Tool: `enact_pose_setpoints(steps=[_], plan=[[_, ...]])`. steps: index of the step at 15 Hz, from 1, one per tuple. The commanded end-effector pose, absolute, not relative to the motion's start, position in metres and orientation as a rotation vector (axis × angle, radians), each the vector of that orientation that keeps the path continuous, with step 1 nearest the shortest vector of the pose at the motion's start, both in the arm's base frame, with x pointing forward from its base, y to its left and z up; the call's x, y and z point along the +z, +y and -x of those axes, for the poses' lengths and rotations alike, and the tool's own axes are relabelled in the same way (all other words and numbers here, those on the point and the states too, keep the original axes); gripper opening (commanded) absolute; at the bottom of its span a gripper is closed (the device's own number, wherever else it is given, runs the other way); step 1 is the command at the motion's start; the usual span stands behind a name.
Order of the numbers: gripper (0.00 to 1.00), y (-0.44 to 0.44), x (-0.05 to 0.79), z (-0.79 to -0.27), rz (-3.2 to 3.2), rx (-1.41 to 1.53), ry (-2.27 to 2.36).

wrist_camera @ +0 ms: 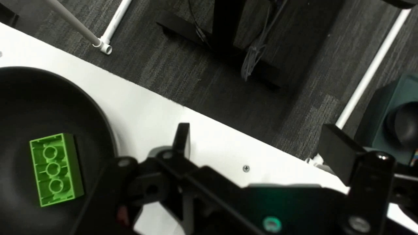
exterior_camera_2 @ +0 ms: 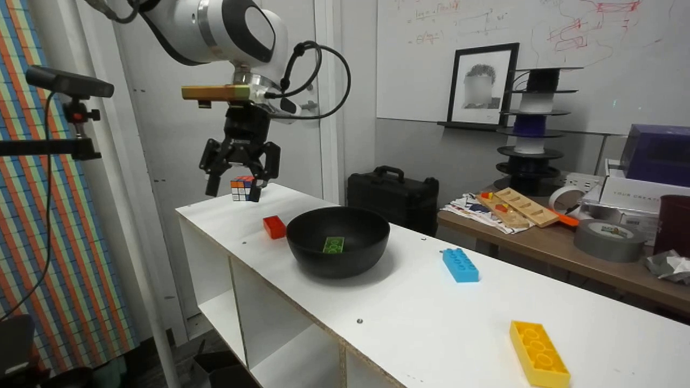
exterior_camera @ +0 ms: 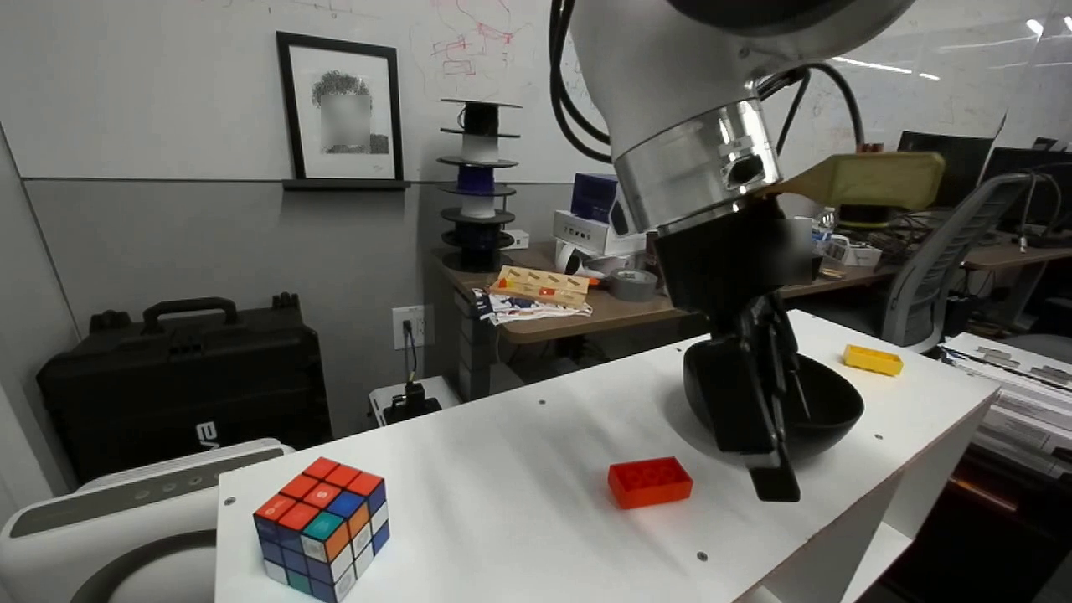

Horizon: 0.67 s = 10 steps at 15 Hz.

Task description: Put the green, orange, blue and yellow lego bricks in the black bowl respectively

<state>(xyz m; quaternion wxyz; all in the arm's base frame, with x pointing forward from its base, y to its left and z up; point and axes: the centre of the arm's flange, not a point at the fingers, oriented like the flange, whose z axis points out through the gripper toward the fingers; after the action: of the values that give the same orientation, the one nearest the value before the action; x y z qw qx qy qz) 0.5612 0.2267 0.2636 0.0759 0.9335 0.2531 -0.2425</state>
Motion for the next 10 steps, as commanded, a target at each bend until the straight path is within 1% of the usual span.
enact_pose_setpoints(steps=[1, 10], plan=[[1.0, 0.2264, 0.2591, -0.5622, -2.764, -0.767, 0.81], [1.0, 0.2275, 0.2526, -0.5639, -2.729, -0.788, 0.859]])
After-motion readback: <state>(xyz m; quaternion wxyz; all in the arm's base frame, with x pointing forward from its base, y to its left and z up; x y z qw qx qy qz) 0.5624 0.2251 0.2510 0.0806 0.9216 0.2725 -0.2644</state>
